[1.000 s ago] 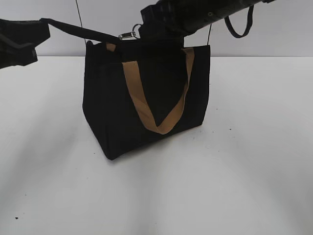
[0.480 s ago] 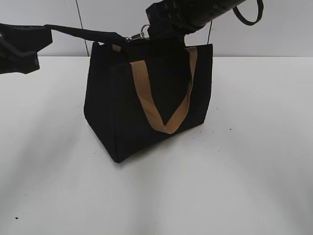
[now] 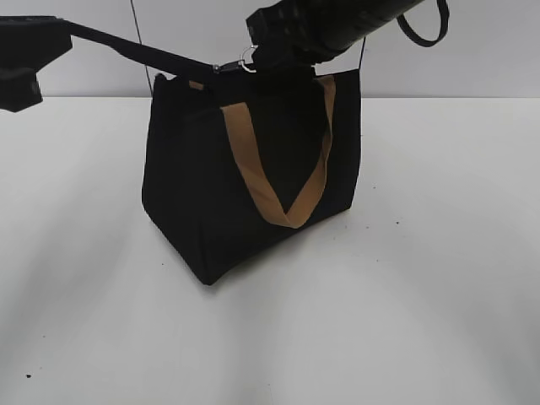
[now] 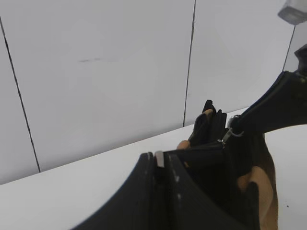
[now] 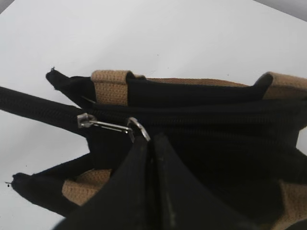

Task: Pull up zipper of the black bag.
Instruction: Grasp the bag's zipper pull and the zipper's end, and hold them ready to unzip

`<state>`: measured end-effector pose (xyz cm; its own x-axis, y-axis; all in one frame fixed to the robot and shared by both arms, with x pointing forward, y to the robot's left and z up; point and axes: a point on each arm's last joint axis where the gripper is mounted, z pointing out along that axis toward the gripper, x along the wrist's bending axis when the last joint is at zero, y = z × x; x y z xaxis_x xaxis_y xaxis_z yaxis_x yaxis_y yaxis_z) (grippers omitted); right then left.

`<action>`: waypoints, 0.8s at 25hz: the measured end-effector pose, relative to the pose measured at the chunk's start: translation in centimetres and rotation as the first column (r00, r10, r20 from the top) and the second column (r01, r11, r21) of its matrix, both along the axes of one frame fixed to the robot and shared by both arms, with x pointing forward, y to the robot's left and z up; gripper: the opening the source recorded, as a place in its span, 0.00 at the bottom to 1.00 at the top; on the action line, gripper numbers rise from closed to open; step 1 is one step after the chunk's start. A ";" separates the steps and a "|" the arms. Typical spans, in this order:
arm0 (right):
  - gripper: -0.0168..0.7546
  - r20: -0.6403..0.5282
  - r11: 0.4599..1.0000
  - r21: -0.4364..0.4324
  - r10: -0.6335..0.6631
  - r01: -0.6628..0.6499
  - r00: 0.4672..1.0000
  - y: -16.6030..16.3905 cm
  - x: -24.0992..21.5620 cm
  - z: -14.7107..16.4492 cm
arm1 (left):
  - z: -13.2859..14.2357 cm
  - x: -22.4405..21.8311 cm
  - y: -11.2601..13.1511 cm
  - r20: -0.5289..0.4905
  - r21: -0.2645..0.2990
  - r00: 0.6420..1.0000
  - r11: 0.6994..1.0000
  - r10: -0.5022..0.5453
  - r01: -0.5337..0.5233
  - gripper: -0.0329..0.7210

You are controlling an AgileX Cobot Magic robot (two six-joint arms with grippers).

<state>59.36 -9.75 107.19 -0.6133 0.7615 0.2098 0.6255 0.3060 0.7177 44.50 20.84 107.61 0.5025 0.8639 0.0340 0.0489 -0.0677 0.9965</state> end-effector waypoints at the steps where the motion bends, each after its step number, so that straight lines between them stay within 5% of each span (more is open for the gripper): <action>1: 0.01 -0.004 1.000 0.003 -0.001 0.001 1.000 0.1 0.0 0.0 | 0.0 -0.1 0.0 0.004 -0.002 1.000 1.000 -0.003 0.003 0.08; 6: 0.01 0.037 1.000 -0.001 0.011 -0.011 0.999 0.6 0.3 1.1 | 0.1 0.1 -0.4 0.038 -0.039 0.999 0.999 -0.034 0.035 0.08; 16: 0.00 0.038 0.997 -0.069 0.027 -0.025 0.999 0.7 0.6 0.7 | -0.9 1.9 -1.6 0.046 -0.232 0.994 0.967 -0.097 0.105 0.08; 20: 0.00 0.040 0.996 -0.092 0.021 -0.017 0.999 0.5 1.0 0.3 | -1.0 1.8 -1.8 0.035 -0.240 0.992 0.963 -0.117 0.122 0.08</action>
